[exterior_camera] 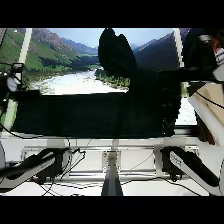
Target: Fold the clothes and pants, and hang the long-sleeved shirts on hangers.
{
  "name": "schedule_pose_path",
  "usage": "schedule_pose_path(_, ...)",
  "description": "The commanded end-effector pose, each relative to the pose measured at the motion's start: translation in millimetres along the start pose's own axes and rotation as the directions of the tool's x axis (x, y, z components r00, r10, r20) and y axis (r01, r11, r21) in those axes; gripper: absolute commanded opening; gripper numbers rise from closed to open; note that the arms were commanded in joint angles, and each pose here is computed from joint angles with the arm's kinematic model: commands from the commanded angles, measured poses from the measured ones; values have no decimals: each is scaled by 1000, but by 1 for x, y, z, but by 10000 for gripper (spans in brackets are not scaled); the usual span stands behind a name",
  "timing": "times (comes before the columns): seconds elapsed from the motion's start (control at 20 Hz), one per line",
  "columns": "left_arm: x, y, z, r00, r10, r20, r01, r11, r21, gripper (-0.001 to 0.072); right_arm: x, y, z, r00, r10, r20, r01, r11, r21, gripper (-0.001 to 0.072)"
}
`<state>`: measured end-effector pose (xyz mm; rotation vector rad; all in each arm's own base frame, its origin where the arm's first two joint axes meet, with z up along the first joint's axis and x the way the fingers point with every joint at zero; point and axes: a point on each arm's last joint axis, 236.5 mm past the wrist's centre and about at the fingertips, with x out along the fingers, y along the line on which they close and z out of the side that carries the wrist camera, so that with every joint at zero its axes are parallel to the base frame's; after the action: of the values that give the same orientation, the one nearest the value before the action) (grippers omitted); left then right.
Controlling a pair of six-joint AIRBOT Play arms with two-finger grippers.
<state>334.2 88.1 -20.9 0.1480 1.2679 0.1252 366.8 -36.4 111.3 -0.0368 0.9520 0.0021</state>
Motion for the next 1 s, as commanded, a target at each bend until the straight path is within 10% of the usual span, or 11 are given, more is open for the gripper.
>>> schedule_pose_path(0.0, -10, -74, 29, 978, -183, 103, 184, 983, 1, 693, -50, -94, -33, 956, -284, -79, 292, 945, 144, 34)
schedule_pose_path(0.2, -29, -139, 44, 911, -380, 161, 392, 919, -51, 693, -58, -167, -92, 900, -366, -235, 432, 818, 380, 37)
schedule_pose_path(0.25, -34, -153, 46, 890, -424, 167, 440, 895, -69, 693, -57, -179, -105, 891, -367, -267, 450, 791, 414, 159)
schedule_pose_path(0.35, -43, -177, 47, 849, -500, 170, 519, 849, -98, 693, -52, -190, -118, 887, -348, -304, 456, 764, 456, 664)
schedule_pose_path(0.6, -48, -235, 63, 750, -628, 208, 658, 741, -133, 693, -14, -138, -78, 982, -111, -154, 175, 844, 507, 687)
schedule_pose_path(0.95, -71, -249, 99, 684, -646, 338, 691, 723, -18, 693, 80, 44, 27, 977, 212, 13, -212, 977, 36, 686)
